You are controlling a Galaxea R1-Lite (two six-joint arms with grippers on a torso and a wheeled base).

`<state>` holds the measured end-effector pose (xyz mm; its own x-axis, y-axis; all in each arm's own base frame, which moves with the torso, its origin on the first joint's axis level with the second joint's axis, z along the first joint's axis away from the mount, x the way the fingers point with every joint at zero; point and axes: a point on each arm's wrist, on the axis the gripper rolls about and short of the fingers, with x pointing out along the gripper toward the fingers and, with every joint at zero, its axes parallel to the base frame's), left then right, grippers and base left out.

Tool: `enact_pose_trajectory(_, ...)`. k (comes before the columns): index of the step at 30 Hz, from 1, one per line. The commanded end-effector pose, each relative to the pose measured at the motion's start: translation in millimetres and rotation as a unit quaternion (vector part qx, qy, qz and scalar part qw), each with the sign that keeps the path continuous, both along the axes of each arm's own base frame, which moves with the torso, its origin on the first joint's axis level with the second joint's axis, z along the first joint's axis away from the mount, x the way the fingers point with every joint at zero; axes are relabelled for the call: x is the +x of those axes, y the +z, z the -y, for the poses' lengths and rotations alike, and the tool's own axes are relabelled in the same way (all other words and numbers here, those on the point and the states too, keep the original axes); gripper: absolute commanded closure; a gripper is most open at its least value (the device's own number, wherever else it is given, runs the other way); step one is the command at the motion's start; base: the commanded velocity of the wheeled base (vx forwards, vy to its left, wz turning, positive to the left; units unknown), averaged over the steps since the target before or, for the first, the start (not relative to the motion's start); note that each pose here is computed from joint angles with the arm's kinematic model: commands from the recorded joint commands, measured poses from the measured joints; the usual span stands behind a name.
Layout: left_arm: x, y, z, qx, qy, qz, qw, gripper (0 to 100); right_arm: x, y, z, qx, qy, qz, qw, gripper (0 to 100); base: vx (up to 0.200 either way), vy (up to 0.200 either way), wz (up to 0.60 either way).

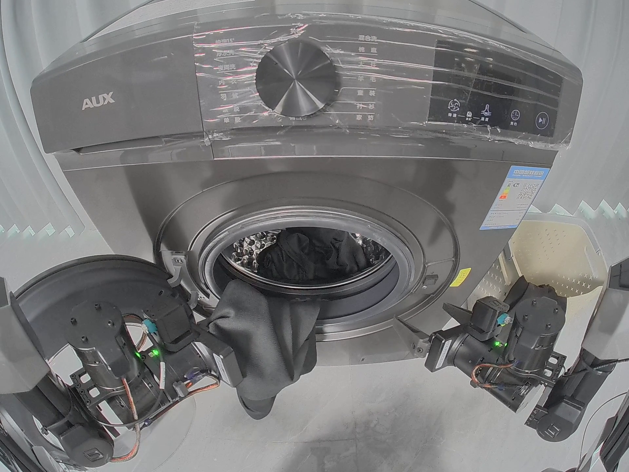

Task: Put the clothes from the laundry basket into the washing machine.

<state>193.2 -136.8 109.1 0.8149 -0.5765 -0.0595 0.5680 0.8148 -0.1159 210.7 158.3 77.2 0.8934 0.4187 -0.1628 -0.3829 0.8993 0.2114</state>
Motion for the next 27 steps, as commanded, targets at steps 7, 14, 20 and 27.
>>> enact_pose_trajectory(7, 20, -23, 34, 0.011, -0.041, -0.023, 0.9988, 100, -2, 1, -1, 0.001, 0.005, 0.001, 1.0, 0, 0.0, 0.0, 0.0)
enact_pose_trajectory(14, 46, -36, 56, 0.003, -0.045, -0.022, 0.9987, 100, -8, 1, -8, 0.001, 0.021, 0.001, 0.9998, 0, 0.0, 0.0, 0.0)
enact_pose_trajectory(20, 66, -41, 72, -0.011, -0.044, -0.01, 0.9989, 100, -10, 1, -9, 0.0, 0.023, 0.0, 0.9997, 0, 0.0, 0.0, 0.0)
enact_pose_trajectory(27, 96, -53, 93, -0.053, -0.036, -0.012, 0.9979, 100, -10, 1, -10, 0.0, 0.022, 0.002, 0.9998, 0, 0.0, 0.0, 0.0)
